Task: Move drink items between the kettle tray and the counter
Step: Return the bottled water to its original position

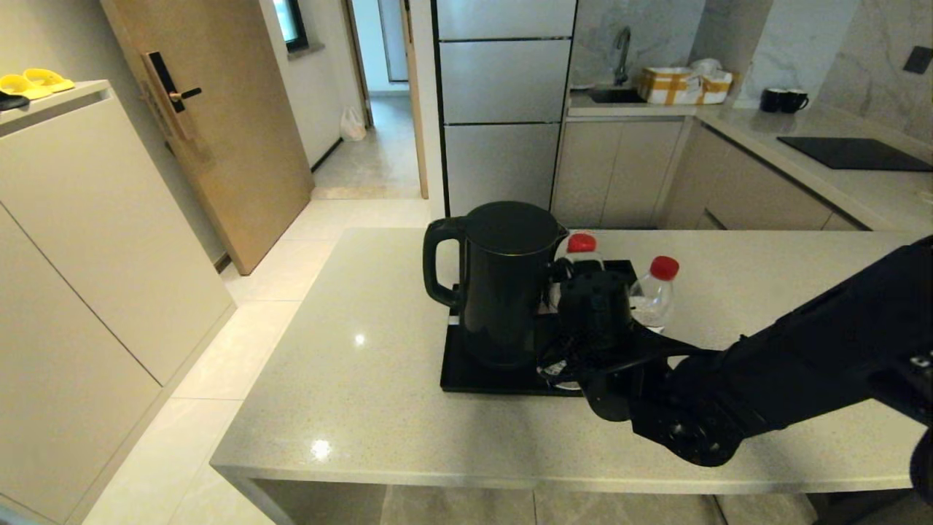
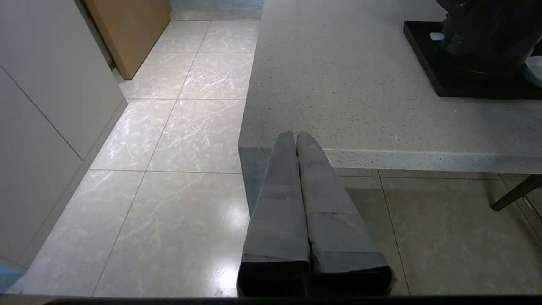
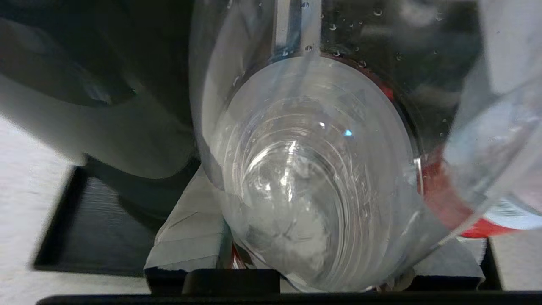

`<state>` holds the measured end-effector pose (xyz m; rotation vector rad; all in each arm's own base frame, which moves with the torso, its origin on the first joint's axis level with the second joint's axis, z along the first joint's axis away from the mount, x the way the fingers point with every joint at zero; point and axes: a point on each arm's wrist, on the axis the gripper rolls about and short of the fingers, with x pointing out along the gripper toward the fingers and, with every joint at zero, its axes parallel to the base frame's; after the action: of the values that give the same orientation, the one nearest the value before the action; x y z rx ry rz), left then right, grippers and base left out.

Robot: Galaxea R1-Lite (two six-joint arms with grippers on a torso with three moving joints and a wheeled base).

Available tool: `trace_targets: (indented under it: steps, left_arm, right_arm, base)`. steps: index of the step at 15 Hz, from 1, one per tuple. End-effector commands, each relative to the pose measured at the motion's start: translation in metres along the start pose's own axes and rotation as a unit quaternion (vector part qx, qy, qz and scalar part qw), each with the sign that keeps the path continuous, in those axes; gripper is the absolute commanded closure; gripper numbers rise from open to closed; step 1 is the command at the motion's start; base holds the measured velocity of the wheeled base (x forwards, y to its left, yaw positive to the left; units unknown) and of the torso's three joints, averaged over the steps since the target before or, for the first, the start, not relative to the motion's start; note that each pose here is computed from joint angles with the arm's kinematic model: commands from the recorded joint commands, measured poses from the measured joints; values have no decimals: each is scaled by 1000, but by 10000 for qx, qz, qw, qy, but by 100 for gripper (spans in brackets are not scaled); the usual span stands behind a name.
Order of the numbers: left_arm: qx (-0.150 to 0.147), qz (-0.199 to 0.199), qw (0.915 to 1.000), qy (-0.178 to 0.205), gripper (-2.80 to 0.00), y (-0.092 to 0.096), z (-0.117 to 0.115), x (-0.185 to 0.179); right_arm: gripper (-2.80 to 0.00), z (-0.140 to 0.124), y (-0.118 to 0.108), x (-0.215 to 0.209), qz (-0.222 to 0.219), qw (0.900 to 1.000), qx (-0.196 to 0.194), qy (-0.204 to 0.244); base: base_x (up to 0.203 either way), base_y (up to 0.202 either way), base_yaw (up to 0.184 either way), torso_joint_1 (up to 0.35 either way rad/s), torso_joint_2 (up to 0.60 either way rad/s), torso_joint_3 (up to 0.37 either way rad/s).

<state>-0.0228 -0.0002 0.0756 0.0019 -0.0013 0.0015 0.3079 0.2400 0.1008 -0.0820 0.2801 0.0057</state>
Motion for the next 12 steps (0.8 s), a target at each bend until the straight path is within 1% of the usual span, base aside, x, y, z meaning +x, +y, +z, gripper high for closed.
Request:
trace_targets:
  steps: [1,5,7,8,12]
  left_arm:
    - [-2,0,10000,6,0,0,0,0]
    - [-2,0,10000,6,0,0,0,0]
    - [-2,0,10000,3,0,0,0,0]
    - [-2,7,10000,6,0,0,0,0]
    - [-2,0,10000,6,0,0,0,0]
  right_arm:
    - [0,-11,0,12,-112,9999,-48,102]
    - [0,-12,-15,25,-293,9995,45,119]
    - [0,-15,-15,28,-312,9994,60,110]
    - [0,-21,-15,32,-334,9993,54,126]
    - [0,-30,-12,40,-337,9993,51,127]
  base:
    - [0,0,0,0,0,0]
    - [0,0,0,0,0,0]
    - [0,0,0,0,0,0]
    - [0,0,0,0,0,0]
    - [0,0,0,0,0,0]
